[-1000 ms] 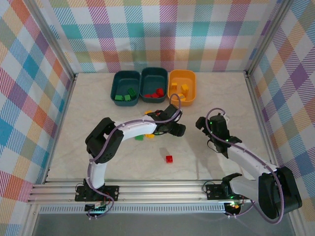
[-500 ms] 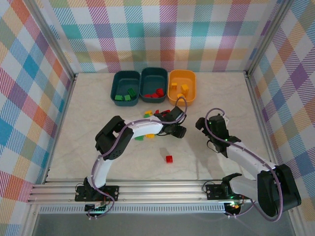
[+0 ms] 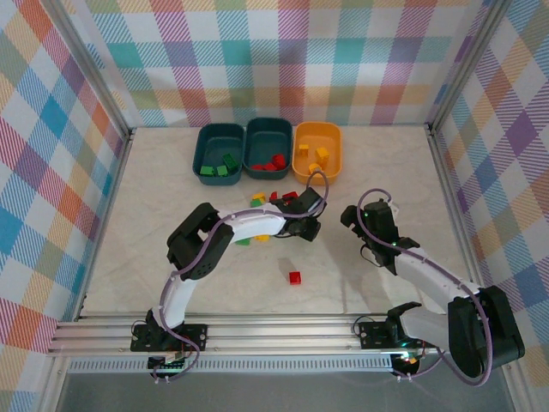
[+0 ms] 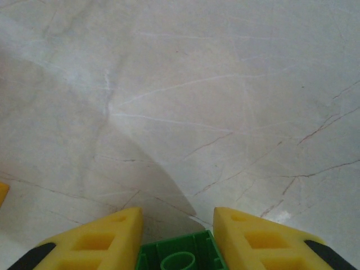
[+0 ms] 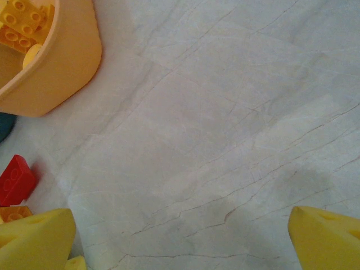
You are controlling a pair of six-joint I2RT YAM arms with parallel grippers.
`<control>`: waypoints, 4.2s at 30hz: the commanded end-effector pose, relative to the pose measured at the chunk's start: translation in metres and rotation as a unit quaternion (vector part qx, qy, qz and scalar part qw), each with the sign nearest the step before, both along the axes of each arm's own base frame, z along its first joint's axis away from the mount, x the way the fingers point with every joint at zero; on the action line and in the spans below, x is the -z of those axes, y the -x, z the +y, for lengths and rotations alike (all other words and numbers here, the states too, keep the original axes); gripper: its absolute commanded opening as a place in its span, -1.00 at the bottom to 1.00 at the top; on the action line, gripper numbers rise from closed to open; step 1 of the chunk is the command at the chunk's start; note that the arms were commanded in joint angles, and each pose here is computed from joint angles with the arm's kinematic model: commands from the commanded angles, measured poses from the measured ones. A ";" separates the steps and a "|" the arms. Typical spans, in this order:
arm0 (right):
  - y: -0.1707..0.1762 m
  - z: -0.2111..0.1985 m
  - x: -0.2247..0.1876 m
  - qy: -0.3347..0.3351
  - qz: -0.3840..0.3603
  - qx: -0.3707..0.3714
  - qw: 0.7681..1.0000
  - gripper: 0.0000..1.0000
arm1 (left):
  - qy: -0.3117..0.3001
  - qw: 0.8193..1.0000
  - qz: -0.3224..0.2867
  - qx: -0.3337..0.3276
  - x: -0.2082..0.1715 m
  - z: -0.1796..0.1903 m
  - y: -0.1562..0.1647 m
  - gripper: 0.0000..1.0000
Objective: Sort the legos into containers by color
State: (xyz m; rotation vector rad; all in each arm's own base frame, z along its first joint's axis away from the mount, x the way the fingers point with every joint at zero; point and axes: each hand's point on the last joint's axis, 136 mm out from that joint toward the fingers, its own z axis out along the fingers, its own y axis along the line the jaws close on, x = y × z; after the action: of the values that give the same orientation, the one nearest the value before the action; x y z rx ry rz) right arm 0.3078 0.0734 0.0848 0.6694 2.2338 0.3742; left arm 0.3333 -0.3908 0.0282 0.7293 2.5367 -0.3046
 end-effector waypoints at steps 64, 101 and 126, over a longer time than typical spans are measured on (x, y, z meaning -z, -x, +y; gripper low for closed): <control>-0.014 0.101 -0.022 -0.085 -0.035 -0.229 0.969 0.93 | 0.126 0.924 0.040 -0.358 -0.072 0.189 -0.075 0.46; -0.013 0.095 -0.025 -0.074 -0.038 -0.221 0.972 0.93 | 0.111 0.948 -0.002 -0.299 -0.099 0.172 -0.078 -0.39; -0.014 0.091 -0.024 -0.060 -0.035 -0.215 0.974 0.92 | 0.153 0.868 0.037 -0.472 -0.098 0.302 -0.206 -0.41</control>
State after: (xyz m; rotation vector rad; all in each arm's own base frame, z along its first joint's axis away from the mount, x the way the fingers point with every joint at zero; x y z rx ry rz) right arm 0.3151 0.1651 0.0930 0.2287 2.3351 0.7440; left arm 0.5482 -0.0942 0.1422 -0.6710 2.4020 -0.4248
